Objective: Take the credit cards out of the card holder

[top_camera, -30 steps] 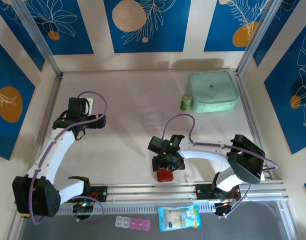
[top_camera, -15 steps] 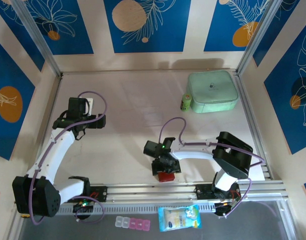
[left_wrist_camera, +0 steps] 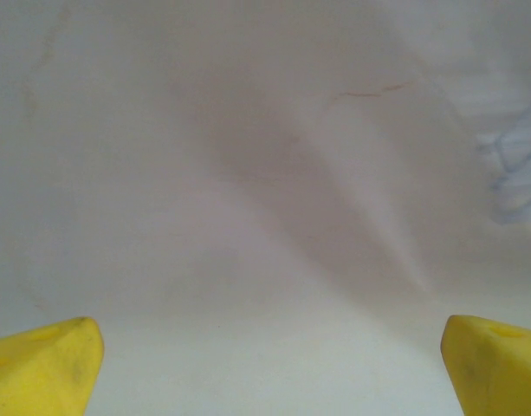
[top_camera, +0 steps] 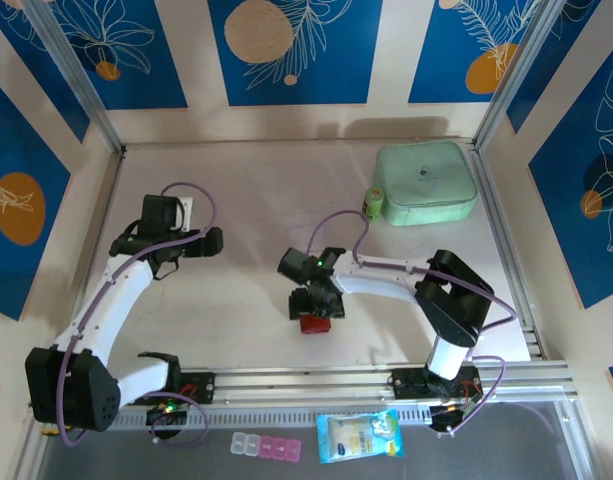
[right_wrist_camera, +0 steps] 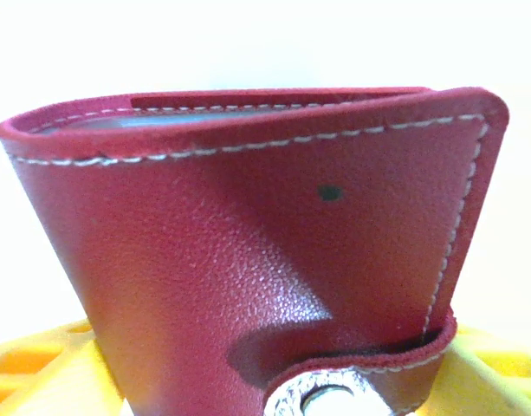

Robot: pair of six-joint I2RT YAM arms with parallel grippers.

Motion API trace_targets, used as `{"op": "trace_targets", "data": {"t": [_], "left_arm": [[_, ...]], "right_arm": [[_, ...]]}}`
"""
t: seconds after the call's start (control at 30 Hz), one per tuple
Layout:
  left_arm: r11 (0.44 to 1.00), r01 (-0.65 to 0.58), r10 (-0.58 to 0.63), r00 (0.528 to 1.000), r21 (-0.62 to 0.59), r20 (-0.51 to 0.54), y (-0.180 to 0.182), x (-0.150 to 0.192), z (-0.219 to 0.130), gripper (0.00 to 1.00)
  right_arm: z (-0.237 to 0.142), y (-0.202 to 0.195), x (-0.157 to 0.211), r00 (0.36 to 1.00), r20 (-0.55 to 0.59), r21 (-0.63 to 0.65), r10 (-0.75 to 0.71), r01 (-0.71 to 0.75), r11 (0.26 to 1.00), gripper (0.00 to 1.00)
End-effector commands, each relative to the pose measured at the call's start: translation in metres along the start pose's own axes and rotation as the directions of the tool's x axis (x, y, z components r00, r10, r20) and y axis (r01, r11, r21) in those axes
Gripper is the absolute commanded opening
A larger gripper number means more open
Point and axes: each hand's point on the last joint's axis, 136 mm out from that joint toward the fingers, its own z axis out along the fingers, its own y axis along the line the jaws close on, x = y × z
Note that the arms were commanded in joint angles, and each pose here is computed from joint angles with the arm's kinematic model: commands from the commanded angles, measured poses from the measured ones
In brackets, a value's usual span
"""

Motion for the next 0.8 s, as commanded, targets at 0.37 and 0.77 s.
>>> {"op": "trace_targets", "data": {"t": [0.37, 0.77], "left_arm": [[0.948, 0.188, -0.153, 0.977, 0.255, -0.151, -0.081, 0.059, 0.015, 1.0], [0.913, 0.301, -0.253, 0.947, 0.275, -0.197, -0.096, 0.082, 0.032, 0.93]], "right_arm": [[0.021, 0.008, -0.053, 1.0, -0.02, 0.009, 0.012, -0.011, 1.0, 0.78], [-0.007, 0.011, -0.052, 0.999, 0.02, -0.078, 0.041, -0.04, 0.996, 0.87]]}}
